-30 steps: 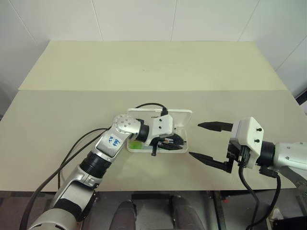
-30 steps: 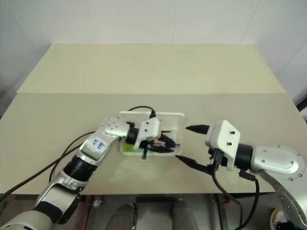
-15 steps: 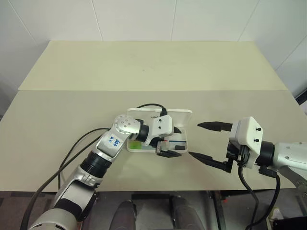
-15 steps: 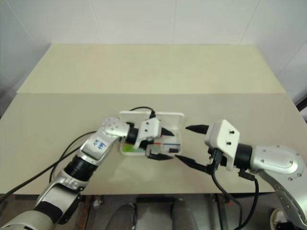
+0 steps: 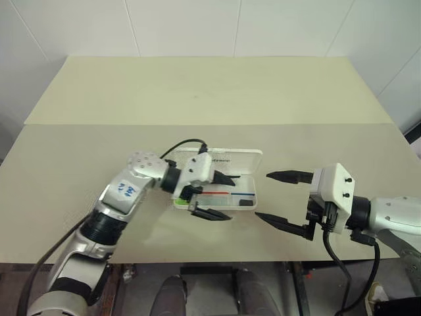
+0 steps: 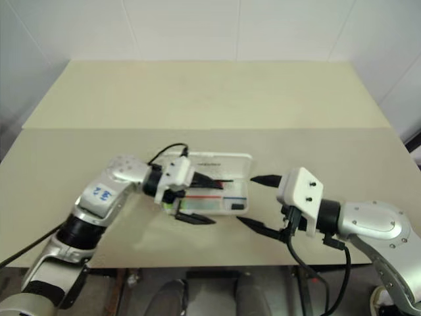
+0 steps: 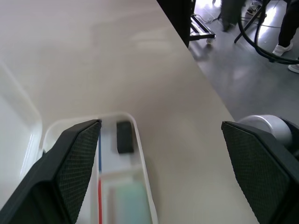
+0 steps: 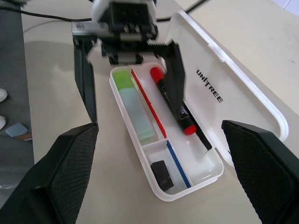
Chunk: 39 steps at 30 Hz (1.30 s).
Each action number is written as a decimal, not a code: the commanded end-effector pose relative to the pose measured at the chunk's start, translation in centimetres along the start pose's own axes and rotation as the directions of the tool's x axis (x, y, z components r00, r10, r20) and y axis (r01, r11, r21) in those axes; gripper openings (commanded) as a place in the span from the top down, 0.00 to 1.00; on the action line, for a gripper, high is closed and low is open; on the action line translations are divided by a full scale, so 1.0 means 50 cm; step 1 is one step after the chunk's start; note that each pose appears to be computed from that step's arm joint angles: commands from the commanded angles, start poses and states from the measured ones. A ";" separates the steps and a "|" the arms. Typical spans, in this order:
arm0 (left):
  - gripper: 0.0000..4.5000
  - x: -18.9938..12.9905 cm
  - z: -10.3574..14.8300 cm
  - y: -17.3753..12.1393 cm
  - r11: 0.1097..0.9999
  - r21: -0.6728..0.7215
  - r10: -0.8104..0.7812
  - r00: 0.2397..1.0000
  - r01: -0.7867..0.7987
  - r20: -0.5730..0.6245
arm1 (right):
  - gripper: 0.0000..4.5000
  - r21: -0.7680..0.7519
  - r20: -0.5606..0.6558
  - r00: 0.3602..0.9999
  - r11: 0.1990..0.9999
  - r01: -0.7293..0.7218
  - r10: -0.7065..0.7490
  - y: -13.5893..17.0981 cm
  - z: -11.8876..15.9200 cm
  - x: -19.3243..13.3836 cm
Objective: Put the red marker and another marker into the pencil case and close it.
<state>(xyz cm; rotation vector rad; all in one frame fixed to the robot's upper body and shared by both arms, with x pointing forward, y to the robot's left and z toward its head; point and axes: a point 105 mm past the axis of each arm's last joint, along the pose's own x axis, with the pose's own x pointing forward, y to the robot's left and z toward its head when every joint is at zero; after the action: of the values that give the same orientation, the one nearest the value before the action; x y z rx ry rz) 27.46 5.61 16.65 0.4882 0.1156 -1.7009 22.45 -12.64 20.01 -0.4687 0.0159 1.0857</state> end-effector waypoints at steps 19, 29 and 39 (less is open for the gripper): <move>0.11 -0.219 0.128 -0.011 0.960 -0.073 0.281 0.931 -0.271 0.232 | 0.00 -0.048 0.033 0.998 0.997 -0.059 0.061 -0.017 0.009 0.006; 0.83 -0.288 0.093 0.029 0.884 -0.075 0.466 0.861 -0.461 0.206 | 0.00 -0.056 0.037 0.995 0.995 -0.086 0.088 -0.021 0.005 0.010; 0.99 -0.376 0.020 0.107 0.727 -0.073 0.687 0.720 -0.683 0.099 | 0.00 -0.055 0.231 0.972 0.998 -0.020 0.032 -0.044 0.083 -0.002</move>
<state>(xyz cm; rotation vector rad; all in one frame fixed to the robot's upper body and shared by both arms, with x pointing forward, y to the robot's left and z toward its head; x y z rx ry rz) 33.86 20.63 25.27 0.2879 -0.1075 -1.0361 24.01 -12.00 22.31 -0.3977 -0.1204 1.1760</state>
